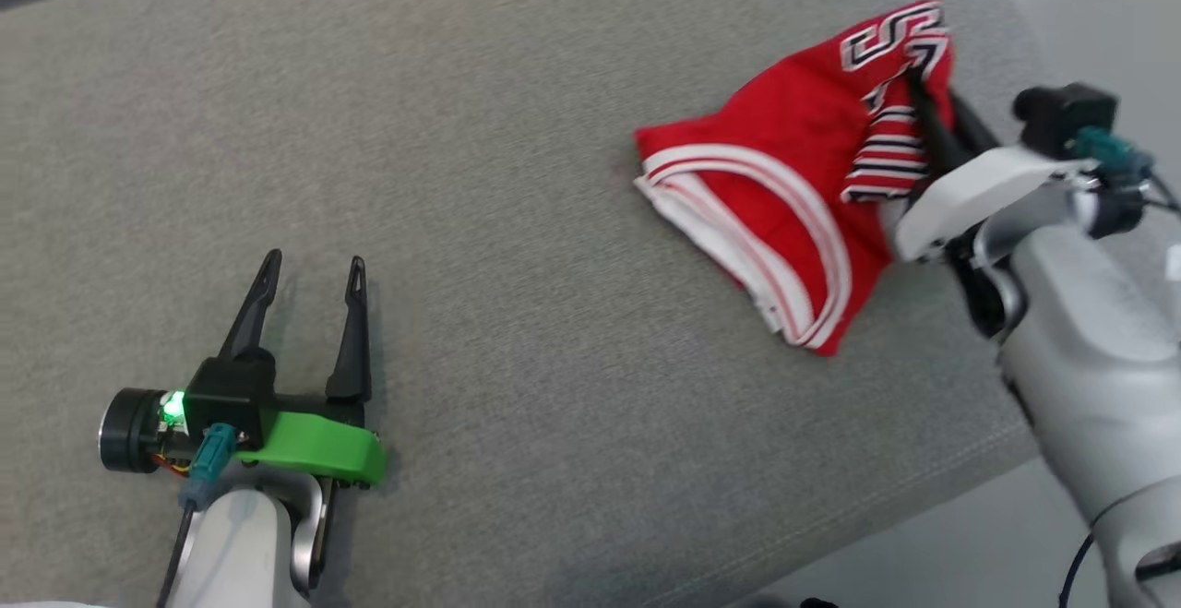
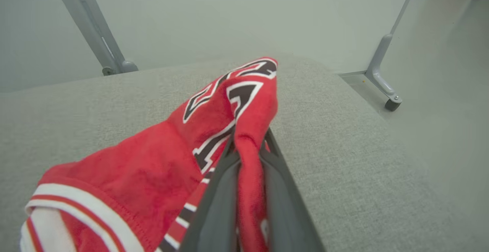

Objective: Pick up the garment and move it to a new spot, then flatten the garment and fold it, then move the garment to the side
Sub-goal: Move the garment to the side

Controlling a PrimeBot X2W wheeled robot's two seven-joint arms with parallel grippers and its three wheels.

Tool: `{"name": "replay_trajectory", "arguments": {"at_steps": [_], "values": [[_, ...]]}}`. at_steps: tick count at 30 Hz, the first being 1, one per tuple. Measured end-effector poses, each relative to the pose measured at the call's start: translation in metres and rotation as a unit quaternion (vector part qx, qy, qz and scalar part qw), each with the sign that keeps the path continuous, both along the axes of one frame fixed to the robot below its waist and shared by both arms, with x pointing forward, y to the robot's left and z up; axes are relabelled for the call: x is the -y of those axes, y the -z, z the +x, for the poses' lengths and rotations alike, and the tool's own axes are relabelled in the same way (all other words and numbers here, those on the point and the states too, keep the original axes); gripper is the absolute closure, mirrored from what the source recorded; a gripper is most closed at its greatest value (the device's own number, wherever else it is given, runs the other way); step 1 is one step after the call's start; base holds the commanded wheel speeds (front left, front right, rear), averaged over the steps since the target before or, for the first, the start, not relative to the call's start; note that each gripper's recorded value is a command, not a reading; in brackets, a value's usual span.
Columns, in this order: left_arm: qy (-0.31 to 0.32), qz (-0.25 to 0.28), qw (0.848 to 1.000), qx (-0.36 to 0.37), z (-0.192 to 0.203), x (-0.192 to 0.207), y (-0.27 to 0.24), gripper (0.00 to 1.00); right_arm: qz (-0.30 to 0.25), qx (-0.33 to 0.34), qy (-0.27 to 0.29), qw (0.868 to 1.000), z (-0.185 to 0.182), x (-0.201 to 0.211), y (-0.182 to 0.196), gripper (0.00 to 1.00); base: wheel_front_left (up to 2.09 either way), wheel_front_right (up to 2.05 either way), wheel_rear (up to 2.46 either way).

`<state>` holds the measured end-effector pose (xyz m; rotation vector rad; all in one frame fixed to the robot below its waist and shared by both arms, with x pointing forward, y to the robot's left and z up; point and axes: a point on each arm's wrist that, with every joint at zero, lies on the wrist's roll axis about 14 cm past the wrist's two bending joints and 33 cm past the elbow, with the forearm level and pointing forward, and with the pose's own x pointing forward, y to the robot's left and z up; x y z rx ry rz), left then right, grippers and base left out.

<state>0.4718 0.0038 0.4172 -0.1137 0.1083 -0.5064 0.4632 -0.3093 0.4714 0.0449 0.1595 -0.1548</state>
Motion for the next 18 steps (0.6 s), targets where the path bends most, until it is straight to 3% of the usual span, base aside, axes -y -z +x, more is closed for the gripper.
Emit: {"name": "replay_trajectory", "arguments": {"at_steps": [6,10,14,16,18], "values": [[-0.055,0.03,0.998,-0.012,0.007,-0.048,0.021,0.0,-0.047,-0.031,0.057,0.997,0.036,0.061,0.008,1.0,0.0,0.0,0.0],[-0.084,0.047,0.995,-0.015,0.009,-0.071,0.03,0.0,-0.052,-0.054,0.11,0.991,0.039,0.098,0.025,1.0,0.0,0.0,0.0],[-0.103,0.057,0.993,-0.026,0.007,-0.089,0.039,0.0,-0.078,-0.078,0.127,0.986,0.04,0.117,0.039,1.0,0.0,0.0,0.0],[-0.113,0.062,0.991,-0.031,0.005,-0.097,0.042,0.0,-0.078,-0.071,0.138,0.985,0.043,0.121,0.04,0.0,0.0,0.0,0.0],[-0.121,0.067,0.99,-0.035,0.004,-0.103,0.045,0.0,-0.091,-0.071,0.138,0.984,0.043,0.121,0.04,0.0,0.0,0.0,0.0]]}}
